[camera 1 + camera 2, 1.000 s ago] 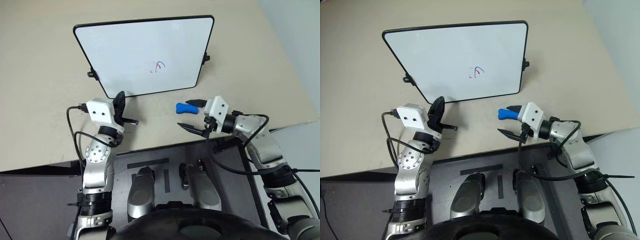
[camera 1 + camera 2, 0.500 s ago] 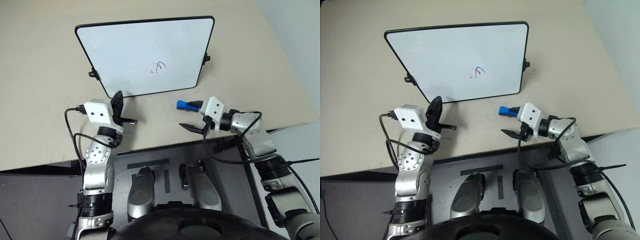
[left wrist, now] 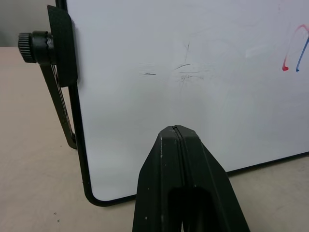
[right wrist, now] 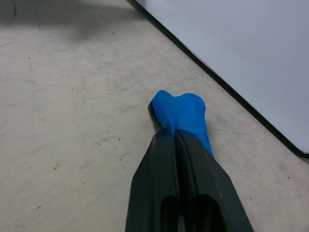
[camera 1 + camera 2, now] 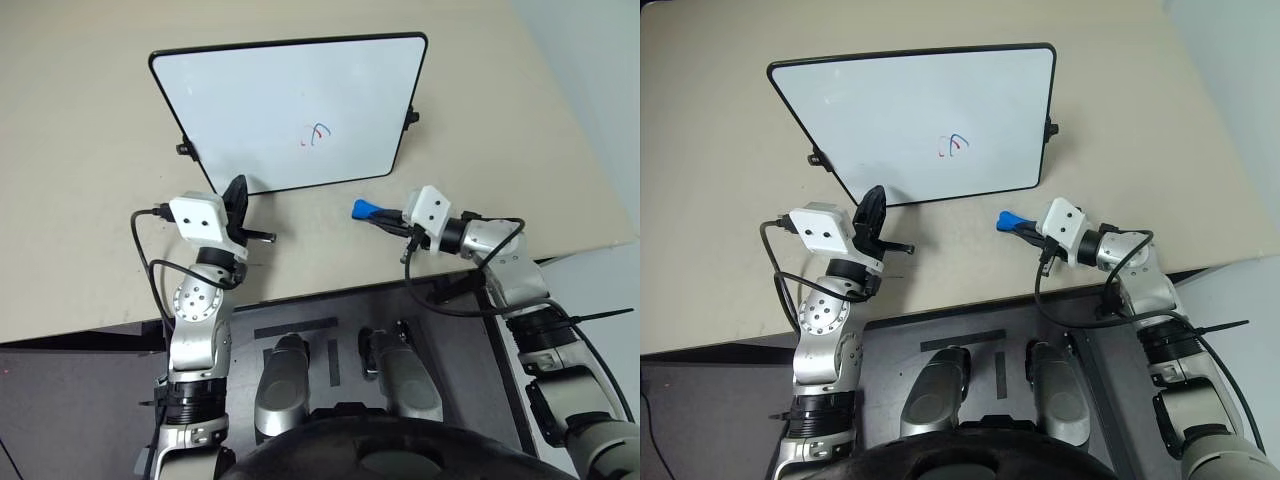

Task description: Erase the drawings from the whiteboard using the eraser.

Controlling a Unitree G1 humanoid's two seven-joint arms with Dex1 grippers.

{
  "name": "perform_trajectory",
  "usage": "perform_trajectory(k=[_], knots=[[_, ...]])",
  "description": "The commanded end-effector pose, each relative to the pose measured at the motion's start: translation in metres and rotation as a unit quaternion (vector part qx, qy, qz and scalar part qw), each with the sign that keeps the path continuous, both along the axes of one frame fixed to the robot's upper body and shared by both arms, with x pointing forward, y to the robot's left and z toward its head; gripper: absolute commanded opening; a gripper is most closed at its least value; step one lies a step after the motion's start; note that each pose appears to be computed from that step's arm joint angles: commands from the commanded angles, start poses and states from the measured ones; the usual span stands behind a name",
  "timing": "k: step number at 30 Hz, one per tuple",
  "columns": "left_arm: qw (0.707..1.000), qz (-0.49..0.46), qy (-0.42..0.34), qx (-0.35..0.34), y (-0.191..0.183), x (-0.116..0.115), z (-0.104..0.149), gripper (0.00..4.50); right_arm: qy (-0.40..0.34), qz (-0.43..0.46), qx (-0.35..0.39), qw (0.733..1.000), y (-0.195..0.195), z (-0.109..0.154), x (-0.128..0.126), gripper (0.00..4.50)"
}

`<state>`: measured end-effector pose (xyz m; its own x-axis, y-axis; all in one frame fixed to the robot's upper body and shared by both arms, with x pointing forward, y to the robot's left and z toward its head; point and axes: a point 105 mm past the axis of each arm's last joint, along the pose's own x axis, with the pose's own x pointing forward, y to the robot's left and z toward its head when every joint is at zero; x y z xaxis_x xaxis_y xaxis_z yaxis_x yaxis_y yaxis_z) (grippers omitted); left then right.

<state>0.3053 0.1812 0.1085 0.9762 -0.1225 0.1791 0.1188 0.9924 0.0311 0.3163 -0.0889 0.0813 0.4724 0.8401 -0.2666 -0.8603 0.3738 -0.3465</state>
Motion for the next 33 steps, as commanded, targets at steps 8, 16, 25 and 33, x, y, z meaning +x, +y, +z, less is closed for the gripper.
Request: perform_trajectory(k=[8, 16, 25, 33], knots=[[1.0, -0.005, -0.019, 0.009, -0.001, -0.005, 0.01, 0.0, -0.228, 0.099, -0.004, 0.968, 0.056, 0.078, 0.008, 0.03], [1.0, -0.001, -0.023, 0.006, -0.002, -0.004, 0.011, 0.0, -0.331, 0.125, -0.049, 0.934, 0.078, 0.08, 0.035, 0.03], [1.0, 0.005, -0.027, 0.006, 0.0, -0.004, 0.013, 0.0, -0.396, 0.073, -0.047, 0.914, 0.079, 0.094, 0.063, 0.03], [1.0, 0.001, -0.029, 0.007, -0.002, -0.002, 0.014, 0.0, -0.462, 0.021, 0.006, 0.887, 0.07, 0.128, 0.067, 0.03]])
